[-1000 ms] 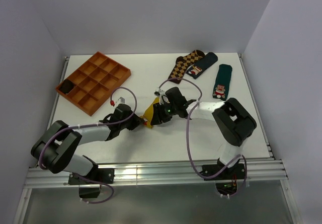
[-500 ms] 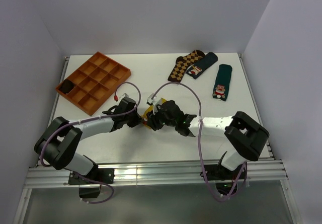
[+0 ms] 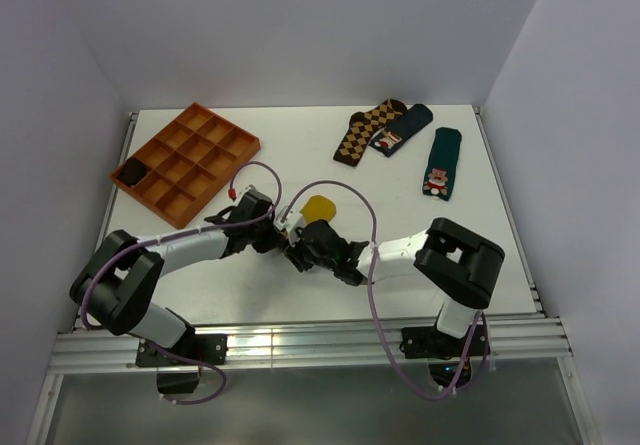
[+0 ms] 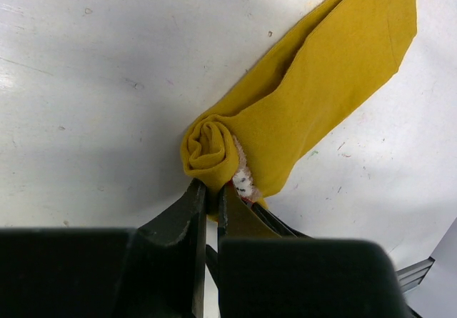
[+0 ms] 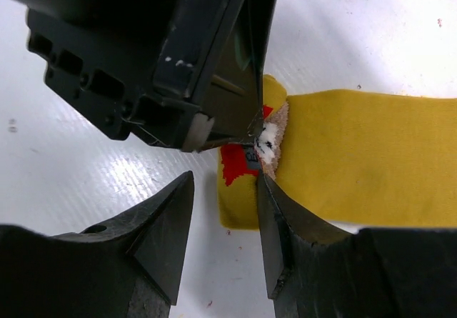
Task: Roll the socks
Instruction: Roll the sock at the center of the board.
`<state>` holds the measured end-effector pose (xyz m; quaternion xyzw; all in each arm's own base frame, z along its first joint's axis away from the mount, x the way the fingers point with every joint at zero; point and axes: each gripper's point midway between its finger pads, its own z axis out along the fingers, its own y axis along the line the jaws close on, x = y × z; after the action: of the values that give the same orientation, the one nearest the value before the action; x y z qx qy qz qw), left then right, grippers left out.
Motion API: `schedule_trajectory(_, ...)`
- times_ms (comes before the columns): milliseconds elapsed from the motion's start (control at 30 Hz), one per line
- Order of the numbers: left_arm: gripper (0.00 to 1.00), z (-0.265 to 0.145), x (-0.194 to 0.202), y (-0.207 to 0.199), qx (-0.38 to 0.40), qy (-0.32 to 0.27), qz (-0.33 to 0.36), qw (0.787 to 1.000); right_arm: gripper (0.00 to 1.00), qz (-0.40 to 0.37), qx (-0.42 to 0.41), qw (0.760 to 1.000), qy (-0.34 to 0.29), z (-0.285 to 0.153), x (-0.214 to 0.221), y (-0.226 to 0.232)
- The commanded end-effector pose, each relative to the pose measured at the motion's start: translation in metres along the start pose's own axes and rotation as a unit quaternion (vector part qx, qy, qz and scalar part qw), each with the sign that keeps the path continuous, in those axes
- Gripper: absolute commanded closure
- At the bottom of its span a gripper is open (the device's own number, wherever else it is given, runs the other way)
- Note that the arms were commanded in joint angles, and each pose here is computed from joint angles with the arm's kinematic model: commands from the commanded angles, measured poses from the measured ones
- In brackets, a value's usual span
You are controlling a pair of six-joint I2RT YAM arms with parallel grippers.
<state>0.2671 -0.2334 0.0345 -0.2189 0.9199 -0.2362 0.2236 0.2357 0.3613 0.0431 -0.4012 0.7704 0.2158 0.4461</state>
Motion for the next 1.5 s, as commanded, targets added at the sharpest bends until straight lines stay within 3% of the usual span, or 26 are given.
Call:
schedule_trajectory(0, 0.97, -0.001, 0.003, -0.002, -0.006, 0.013, 0.019, 1.0, 0.52, -0.024, 0.032, 0.999, -0.015, 0.007, -0.008, -0.005)
schedule_trajectory(333, 0.94, -0.002, 0.007, -0.012, 0.015, 0.028, 0.016, 0.999, 0.55, -0.045, 0.067, 0.996, 0.038, 0.021, 0.033, -0.004)
schedule_trajectory(467, 0.93, -0.007, 0.005, -0.017, 0.027, 0.027, 0.012, 0.999, 0.63, -0.045, 0.078, 0.994, 0.058, 0.025, 0.049, -0.006)
schedule_trajectory(667, 0.82, -0.014, 0.0, -0.017, 0.045, 0.025, 0.0, 0.999, 0.97, -0.041, 0.07, 0.993, 0.08, 0.027, 0.058, -0.005)
schedule_trajectory(700, 0.75, -0.016, -0.002, -0.016, 0.047, 0.021, -0.004, 0.999, 1.0, -0.039, 0.064, 0.994, 0.083, 0.026, 0.058, -0.003)
schedule_trajectory(767, 0.65, -0.02, -0.005, -0.014, 0.052, 0.012, -0.007, 0.999, 1.0, -0.029, 0.042, 0.995, 0.085, 0.025, 0.054, 0.001)
schedule_trajectory(800, 0.52, -0.021, -0.009, -0.012, 0.051, 0.005, -0.011, 0.999, 1.0, -0.025, 0.035, 0.995, 0.091, 0.024, 0.056, 0.001)
schedule_trajectory(900, 0.36, -0.026, -0.015, -0.003, 0.051, -0.011, -0.021, 0.998, 1.0, 0.001, -0.009, 0.995, 0.1, 0.022, 0.051, 0.006)
schedule_trajectory(1000, 0.29, -0.032, -0.024, 0.002, 0.06, -0.03, -0.034, 0.997, 1.0, 0.038, -0.04, 0.992, 0.117, 0.021, 0.048, 0.007)
schedule_trajectory(1267, 0.26, -0.048, -0.046, 0.026, 0.072, -0.087, -0.083, 0.99, 1.0, 0.118, -0.121, 0.973, 0.154, 0.024, 0.033, 0.006)
schedule_trajectory(1467, 0.26, -0.055, -0.049, 0.026, 0.11, -0.115, -0.07, 0.985, 1.0, 0.219, -0.202, 0.937, 0.185, 0.024, 0.029, 0.014)
